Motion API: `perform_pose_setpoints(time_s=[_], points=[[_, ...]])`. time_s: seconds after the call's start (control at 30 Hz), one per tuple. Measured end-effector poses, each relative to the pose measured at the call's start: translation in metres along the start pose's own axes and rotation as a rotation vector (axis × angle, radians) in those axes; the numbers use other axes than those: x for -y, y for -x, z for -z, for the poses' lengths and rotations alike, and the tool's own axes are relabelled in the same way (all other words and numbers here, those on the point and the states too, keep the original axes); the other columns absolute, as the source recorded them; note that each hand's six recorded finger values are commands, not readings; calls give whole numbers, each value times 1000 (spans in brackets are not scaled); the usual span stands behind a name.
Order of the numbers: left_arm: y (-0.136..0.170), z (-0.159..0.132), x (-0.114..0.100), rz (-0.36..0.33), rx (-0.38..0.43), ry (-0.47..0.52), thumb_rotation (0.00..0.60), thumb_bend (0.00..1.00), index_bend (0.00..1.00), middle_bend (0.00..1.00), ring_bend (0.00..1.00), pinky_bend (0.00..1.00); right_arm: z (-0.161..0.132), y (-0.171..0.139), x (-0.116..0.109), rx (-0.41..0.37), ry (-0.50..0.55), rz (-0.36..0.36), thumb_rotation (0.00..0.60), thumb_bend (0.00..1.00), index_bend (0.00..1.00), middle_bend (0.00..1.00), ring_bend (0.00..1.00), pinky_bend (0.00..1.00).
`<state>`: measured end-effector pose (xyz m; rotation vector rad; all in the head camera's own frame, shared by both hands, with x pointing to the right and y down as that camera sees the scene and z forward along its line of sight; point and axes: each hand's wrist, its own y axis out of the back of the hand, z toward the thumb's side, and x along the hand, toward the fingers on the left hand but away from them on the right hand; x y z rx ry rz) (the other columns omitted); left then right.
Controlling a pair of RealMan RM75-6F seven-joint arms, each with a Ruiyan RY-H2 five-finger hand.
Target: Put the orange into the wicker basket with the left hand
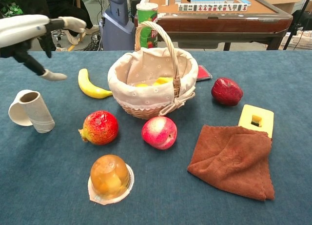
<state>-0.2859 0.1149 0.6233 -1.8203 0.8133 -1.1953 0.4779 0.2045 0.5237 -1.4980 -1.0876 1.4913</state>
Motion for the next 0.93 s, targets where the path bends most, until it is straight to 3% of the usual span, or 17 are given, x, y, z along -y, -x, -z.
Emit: perform_pose_setpoints(time_s=[0.23, 0.43, 0.63, 0.93], points=[[72, 68, -5, -4, -245, -34, 600, 222, 17, 56, 68, 354, -2, 5, 3, -15, 1, -11, 600, 263, 294, 270, 274, 400], [132, 100, -8, -20, -403, -44, 600, 222, 37, 57, 75, 343, -8, 10, 7, -38, 0, -25, 600, 264, 295, 271, 274, 399], [158, 94, -13, -53, -399, -48, 600, 223, 41, 57, 79, 337, -16, 12, 10, -59, 4, -40, 600, 263, 294, 271, 274, 400], [163, 82, -8, -36, -363, -55, 600, 222, 44, 57, 82, 321, -25, 8, 19, -83, 9, -73, 600, 264, 295, 271, 274, 400]])
